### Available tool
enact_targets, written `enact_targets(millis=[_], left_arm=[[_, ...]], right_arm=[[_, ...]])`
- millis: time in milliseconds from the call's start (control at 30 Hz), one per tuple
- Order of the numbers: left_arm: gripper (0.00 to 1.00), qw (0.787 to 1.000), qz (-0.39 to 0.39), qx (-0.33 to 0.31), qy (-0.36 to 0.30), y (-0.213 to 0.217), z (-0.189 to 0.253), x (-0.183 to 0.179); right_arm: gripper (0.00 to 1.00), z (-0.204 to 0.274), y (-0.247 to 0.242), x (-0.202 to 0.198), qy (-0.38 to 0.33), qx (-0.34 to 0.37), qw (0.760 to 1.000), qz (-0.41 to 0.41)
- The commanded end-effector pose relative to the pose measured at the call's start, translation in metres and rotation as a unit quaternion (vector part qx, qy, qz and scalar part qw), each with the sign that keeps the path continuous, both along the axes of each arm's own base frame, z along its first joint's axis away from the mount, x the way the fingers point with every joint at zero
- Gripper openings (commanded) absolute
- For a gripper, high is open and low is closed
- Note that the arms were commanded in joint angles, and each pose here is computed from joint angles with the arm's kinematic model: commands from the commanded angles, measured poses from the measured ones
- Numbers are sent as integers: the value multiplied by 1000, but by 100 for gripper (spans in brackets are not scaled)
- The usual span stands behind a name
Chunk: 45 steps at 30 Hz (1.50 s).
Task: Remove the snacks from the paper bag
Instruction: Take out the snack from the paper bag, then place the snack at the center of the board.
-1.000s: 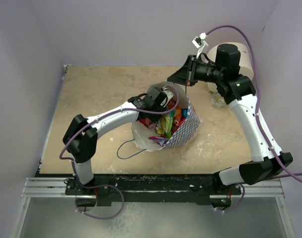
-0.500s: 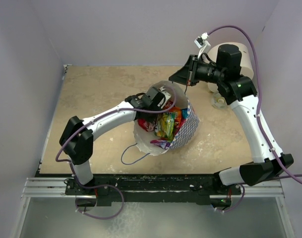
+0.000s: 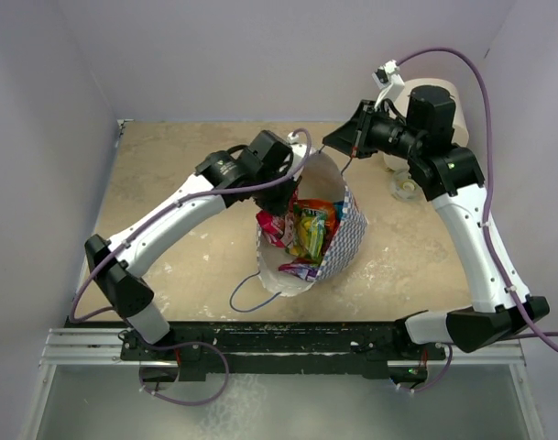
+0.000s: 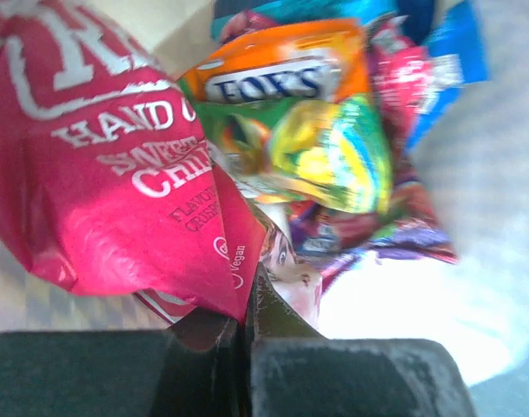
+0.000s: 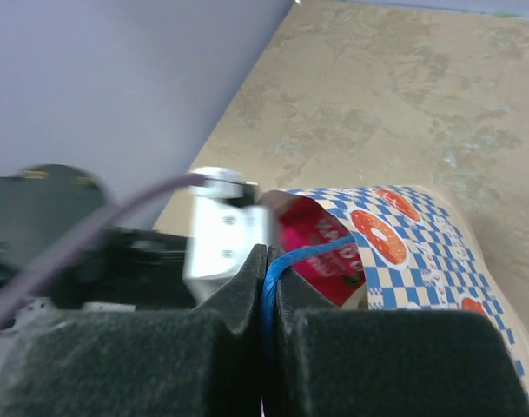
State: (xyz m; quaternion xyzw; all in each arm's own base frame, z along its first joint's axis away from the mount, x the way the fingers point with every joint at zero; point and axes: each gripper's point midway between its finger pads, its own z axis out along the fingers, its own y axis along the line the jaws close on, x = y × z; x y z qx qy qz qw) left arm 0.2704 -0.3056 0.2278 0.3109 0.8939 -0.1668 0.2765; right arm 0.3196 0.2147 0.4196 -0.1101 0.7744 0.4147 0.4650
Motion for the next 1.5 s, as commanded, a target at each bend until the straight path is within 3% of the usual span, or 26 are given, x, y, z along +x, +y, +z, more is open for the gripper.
enact_targets(millis=[0,267,467,633,800,933,1000,1133,1267,1467], left_arm=[[0,991,-38,-121,-29,-7,100,-32],[0,958,-108,-263,-47,11,205,-100],[0,938,-71,-323,-98,53,261,-128],[0,928,-3,-336,-163,80,295,-116],[0,923,132,-285,-223,99,304,-59],[0,902,239,-254,-254,116,302,13],[0,900,252,-270,-230,118,289,54],[0,892,270,-340,-122,130,242,138],[0,863,315,-392,-51,154,198,208],[0,838,373,-397,9,192,115,287]], right_arm=[[0,32,-19,6,-64,-10,997,-50],[0,35,-35,17,-58,-19,995,-82],[0,34,-39,15,-57,-27,994,-88],[0,35,-43,12,-65,-42,993,-92],[0,33,-46,8,-71,-50,992,-92],[0,31,-43,7,-65,-44,993,-83],[0,29,-41,8,-67,-41,994,-81],[0,29,-42,11,-79,-47,992,-81],[0,28,-43,18,-89,-66,991,-80],[0,22,-37,24,-86,-71,992,-61]])
